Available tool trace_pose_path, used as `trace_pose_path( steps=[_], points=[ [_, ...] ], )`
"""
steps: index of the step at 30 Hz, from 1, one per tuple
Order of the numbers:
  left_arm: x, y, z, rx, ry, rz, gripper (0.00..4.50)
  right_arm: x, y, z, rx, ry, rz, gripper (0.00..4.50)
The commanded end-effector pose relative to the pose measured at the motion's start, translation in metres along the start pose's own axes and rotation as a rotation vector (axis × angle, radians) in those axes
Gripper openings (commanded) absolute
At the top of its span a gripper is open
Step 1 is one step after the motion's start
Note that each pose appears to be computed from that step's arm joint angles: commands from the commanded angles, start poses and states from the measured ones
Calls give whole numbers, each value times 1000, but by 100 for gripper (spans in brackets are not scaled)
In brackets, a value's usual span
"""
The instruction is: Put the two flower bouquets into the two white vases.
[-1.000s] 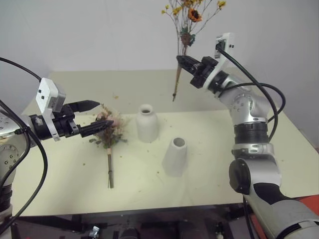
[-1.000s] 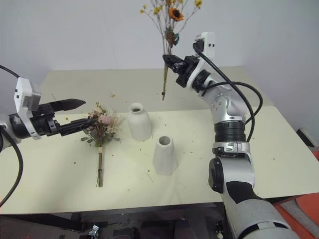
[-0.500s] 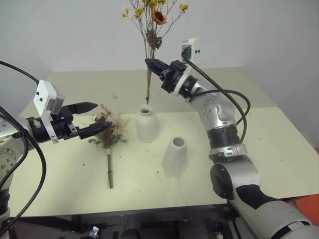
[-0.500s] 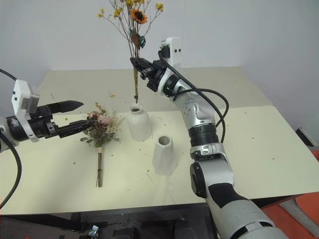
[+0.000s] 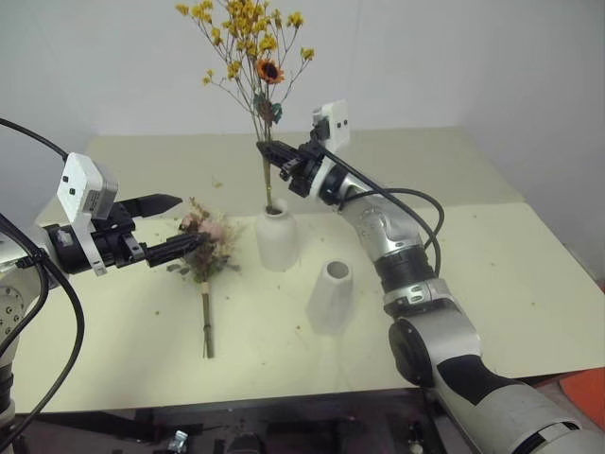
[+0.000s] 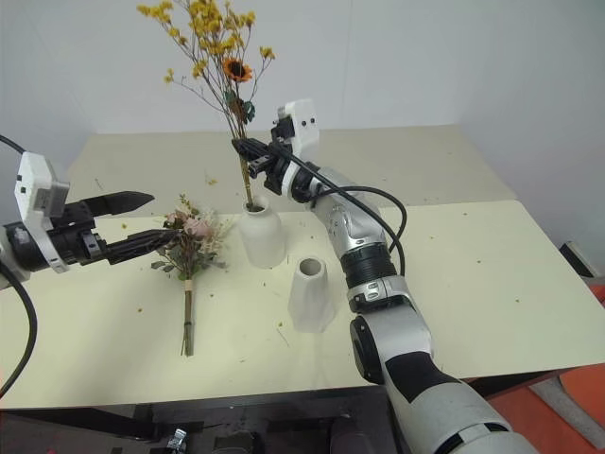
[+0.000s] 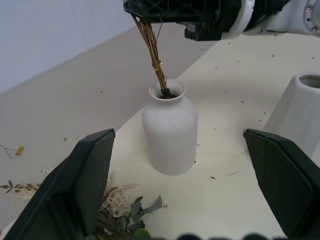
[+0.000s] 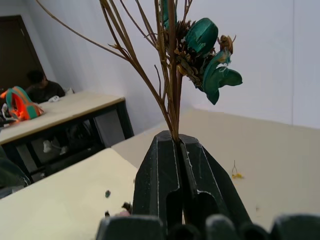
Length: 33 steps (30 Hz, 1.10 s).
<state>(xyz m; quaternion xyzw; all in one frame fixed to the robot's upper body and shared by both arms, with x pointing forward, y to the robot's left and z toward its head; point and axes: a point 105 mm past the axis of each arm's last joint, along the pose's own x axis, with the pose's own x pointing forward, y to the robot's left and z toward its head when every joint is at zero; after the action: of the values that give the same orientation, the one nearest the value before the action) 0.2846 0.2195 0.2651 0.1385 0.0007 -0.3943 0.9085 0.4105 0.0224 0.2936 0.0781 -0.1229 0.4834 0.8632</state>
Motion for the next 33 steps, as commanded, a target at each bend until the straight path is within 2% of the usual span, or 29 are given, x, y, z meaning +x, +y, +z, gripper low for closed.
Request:
trace_pose_path(
  steps=[1,4,7,11,18,25,33],
  points=[
    [-5,-2,14,57,-16,9,450,-1,3,16,-57,-47,17,5],
    [-5,-3,14,58,-15,7,450,-5,-1,12,-77,-25,16,5],
    [-5,-4,13,57,-15,4,450,-10,-2,12,-97,-14,24,71],
    [-4,-4,13,58,-15,0,450,-15,-2,15,-122,-12,40,212],
    [-3,-3,12,59,-14,1,450,-31,5,5,-173,33,115,448],
    [-3,-3,12,61,-13,2,450,-45,17,-7,-222,112,230,448],
    [-9,-4,8,31,-1,24,450,-73,4,-13,-295,244,262,448]
  ],
)
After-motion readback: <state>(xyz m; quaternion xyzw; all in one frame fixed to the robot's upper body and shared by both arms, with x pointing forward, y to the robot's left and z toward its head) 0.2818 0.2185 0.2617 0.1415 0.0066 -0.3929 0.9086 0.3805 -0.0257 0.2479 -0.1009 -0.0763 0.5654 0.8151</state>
